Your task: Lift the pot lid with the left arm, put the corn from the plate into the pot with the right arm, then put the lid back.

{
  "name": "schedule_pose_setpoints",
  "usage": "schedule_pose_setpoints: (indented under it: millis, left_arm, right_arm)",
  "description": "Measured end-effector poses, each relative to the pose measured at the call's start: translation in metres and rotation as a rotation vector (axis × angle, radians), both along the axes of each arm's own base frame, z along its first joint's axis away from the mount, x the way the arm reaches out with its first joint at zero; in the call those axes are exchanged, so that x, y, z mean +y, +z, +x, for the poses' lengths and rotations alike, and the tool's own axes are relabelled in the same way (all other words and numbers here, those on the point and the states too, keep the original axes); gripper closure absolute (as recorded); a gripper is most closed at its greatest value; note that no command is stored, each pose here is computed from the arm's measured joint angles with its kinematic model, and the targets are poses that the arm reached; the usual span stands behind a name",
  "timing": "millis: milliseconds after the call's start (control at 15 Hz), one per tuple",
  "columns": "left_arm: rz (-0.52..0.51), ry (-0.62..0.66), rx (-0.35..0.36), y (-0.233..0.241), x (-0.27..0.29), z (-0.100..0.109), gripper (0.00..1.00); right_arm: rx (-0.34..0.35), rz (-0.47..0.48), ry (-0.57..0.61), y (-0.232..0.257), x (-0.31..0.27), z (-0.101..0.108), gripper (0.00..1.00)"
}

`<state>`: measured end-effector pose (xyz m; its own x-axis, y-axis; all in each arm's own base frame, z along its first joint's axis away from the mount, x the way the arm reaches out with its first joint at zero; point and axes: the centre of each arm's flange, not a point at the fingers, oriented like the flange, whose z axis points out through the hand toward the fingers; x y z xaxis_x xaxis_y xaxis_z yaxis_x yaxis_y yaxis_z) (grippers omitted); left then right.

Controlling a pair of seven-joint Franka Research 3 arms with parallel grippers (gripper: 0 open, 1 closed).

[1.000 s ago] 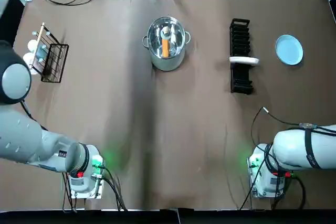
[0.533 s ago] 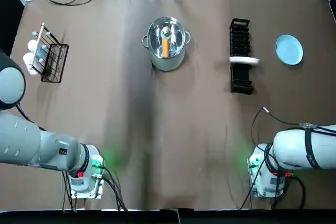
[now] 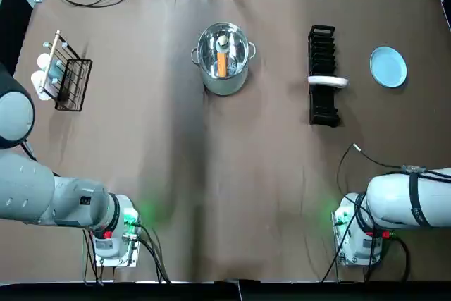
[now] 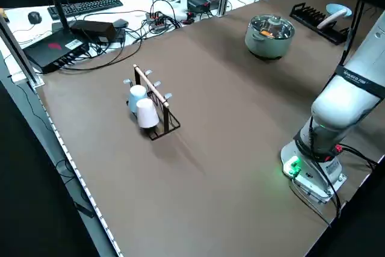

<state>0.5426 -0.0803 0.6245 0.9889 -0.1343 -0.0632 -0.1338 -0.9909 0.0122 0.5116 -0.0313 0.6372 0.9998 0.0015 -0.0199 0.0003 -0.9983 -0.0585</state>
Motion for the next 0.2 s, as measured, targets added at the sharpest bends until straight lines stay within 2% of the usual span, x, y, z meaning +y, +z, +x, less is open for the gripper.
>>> schedule_pose_setpoints:
  millis: [200]
  left_arm:
    - [0.002,0.013,0.000,-0.0001,0.0001,0.0000,0.00]
  right_arm:
    - [0.021,0.000,-0.003,0.0019,-0.0016,-0.0060,0.00]
